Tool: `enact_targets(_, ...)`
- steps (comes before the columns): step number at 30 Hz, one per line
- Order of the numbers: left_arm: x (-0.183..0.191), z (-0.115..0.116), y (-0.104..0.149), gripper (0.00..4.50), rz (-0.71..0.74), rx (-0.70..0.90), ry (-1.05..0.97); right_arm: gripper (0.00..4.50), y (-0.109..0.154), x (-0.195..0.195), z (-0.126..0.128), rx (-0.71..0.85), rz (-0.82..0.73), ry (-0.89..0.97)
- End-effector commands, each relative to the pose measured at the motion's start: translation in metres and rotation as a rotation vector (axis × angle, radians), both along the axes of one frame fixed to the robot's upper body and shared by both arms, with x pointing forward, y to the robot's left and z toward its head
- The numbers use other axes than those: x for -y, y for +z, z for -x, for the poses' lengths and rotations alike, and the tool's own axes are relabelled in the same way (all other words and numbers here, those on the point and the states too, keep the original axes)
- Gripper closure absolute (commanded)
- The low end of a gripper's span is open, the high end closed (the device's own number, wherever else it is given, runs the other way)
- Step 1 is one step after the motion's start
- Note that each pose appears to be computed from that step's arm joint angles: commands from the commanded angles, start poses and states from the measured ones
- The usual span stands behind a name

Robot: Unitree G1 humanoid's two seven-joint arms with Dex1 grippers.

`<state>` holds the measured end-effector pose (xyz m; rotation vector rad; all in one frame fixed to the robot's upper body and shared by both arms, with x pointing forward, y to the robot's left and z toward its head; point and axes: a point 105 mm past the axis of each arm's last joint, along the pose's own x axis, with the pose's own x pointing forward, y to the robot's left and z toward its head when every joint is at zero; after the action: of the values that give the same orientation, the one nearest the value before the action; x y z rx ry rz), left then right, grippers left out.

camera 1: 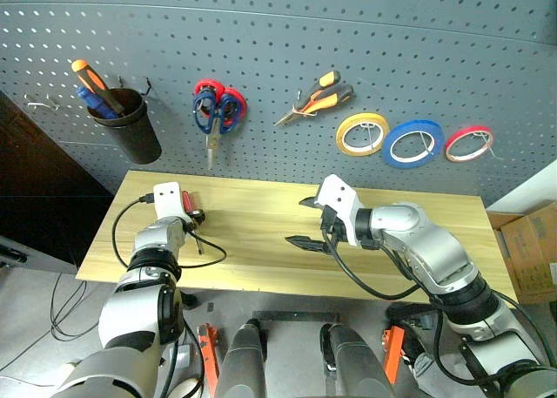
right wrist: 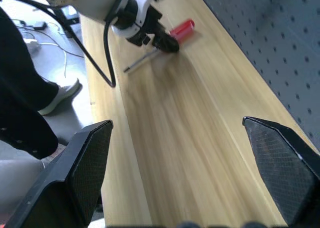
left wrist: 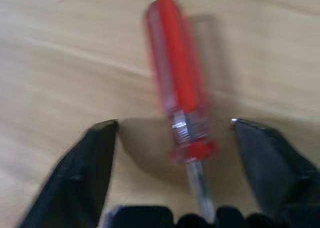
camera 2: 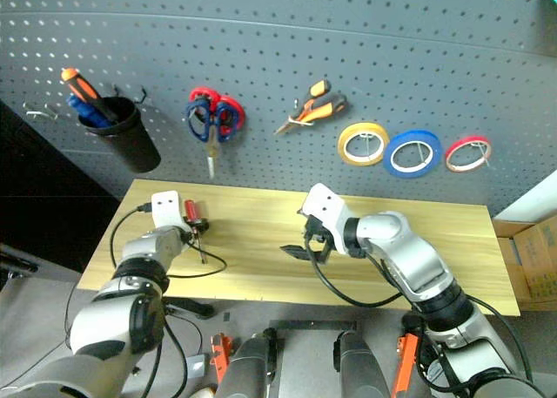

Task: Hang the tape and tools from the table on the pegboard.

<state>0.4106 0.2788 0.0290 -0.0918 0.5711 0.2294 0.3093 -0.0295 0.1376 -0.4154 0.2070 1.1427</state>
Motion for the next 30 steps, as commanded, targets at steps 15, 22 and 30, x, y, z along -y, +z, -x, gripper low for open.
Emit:
enact_targets(15, 0.016, -0.007, 0.009, 3.69, -0.133, 0.051, -0.173, 0.00, 0.020, 0.010, 0.003, 0.051, -0.081, -0.041)
enact_targets(22, 0.059, 0.016, 0.047, 3.69, -0.180, 0.276, -0.263, 0.00, 0.046, 0.013, 0.024, 0.031, -0.356, -0.035)
enact_targets(30, 0.094, 0.049, 0.122, 3.69, -0.330, 0.562, -0.306, 0.00, 0.089, 0.007, 0.042, -0.012, -0.683, 0.014)
